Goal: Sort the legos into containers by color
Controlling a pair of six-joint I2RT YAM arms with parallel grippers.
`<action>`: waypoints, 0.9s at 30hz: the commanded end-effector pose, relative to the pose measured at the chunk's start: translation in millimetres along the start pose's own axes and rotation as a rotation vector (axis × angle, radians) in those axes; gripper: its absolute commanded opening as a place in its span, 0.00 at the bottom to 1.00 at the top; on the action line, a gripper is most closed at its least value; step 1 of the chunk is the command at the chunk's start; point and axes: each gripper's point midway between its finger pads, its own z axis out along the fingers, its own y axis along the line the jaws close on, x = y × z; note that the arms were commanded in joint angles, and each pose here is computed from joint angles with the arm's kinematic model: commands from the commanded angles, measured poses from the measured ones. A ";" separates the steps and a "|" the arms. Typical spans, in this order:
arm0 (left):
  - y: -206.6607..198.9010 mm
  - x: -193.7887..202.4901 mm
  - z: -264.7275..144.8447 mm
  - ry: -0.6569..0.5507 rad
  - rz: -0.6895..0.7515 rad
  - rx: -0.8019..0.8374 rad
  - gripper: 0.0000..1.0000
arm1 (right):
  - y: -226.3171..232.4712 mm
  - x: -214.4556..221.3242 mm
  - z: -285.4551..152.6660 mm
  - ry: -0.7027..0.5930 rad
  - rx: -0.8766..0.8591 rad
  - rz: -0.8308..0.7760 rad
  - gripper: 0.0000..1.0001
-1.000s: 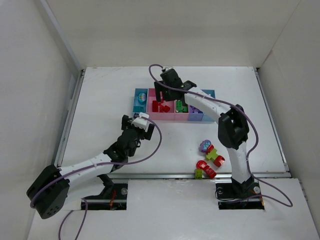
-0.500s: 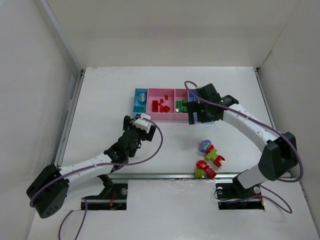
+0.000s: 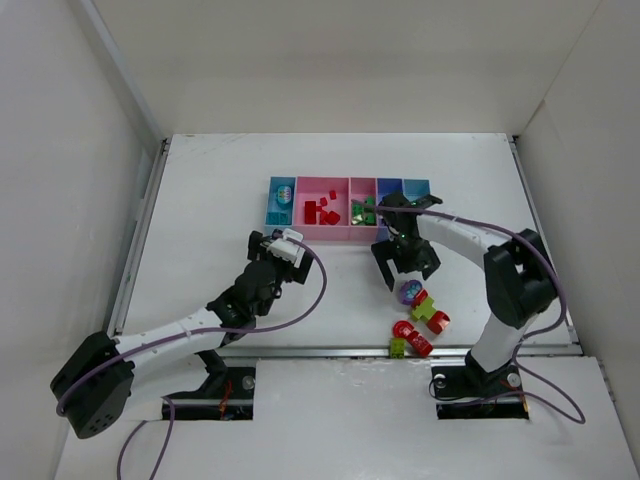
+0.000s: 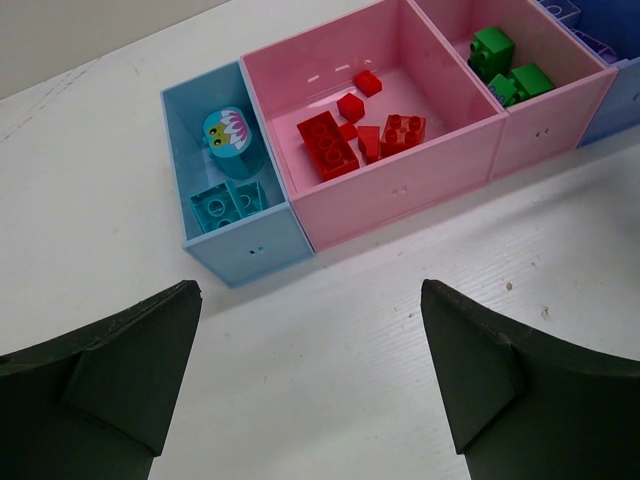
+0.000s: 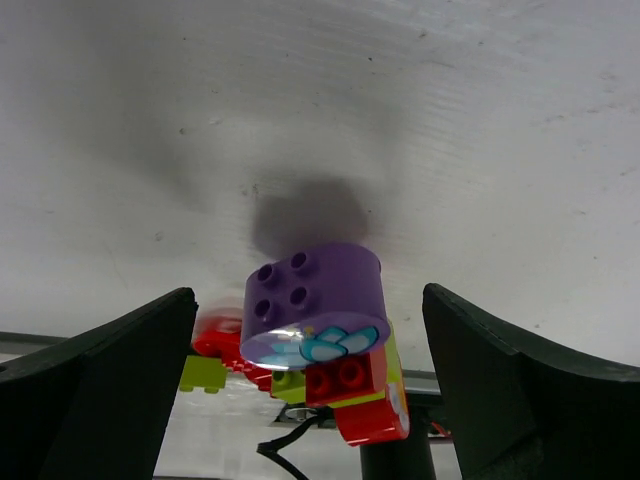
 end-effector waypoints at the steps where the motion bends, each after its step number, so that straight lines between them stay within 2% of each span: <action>1: 0.8 -21.1 -1.5 -0.072 -0.035 0.001 0.90 | 0.0 -0.7 0.6 0.028 0.033 -0.051 1.00; 10: -1.6 -18.7 -0.7 -0.065 -0.030 0.011 0.90 | 3.8 9.4 19.3 0.096 0.049 -0.075 1.00; 20: -1.2 -18.7 -0.6 -0.065 -0.021 0.011 0.90 | 9.9 20.3 13.4 0.126 0.086 -0.065 1.00; 27: -2.8 -18.9 -0.6 -0.066 -0.021 0.020 0.90 | -0.6 41.4 16.4 0.184 0.141 -0.027 0.93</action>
